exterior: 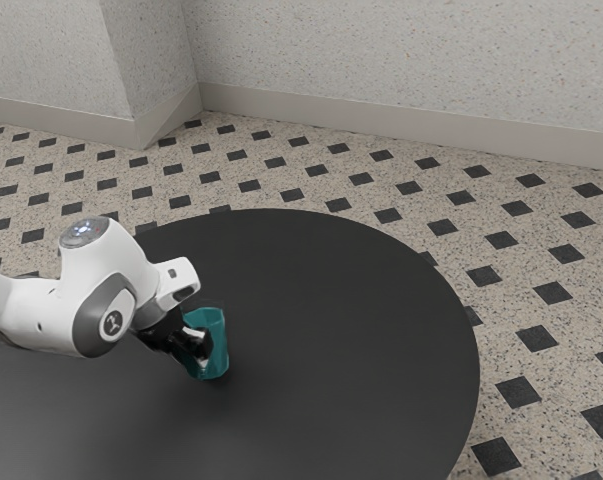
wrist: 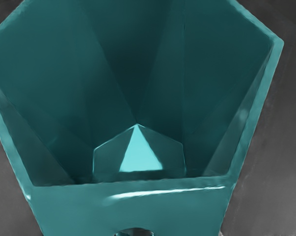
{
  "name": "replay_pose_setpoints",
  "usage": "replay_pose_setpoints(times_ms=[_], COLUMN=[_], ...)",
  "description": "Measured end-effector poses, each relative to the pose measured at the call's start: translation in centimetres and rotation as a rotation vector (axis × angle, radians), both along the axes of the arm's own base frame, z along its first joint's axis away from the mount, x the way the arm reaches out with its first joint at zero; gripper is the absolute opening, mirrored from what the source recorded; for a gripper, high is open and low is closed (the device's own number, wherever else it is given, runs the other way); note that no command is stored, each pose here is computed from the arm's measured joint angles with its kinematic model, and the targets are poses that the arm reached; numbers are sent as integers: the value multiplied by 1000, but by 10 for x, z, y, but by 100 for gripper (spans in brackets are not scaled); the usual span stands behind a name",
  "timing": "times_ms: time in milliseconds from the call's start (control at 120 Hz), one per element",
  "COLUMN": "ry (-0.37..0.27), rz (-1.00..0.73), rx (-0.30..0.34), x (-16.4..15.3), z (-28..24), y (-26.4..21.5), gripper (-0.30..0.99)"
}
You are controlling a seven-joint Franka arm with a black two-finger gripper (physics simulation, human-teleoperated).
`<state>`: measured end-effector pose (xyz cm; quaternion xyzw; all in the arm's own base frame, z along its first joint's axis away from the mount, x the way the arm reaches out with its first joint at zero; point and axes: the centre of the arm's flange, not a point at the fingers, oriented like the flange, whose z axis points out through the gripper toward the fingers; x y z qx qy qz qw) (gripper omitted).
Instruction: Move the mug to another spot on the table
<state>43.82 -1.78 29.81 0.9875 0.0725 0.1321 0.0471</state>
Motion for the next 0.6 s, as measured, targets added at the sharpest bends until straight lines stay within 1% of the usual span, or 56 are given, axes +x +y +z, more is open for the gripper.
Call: replay_pose_setpoints(times_ms=[108, 233, 442, 600], ry=[4, 24, 99, 158], rz=[-5, -8, 0, 49], rx=[0, -3, -17, -56], x=[0, -3, -13, -21], z=[-1, -4, -16, -24], y=[0, 0, -1, -1], gripper=[47, 57, 65, 67])
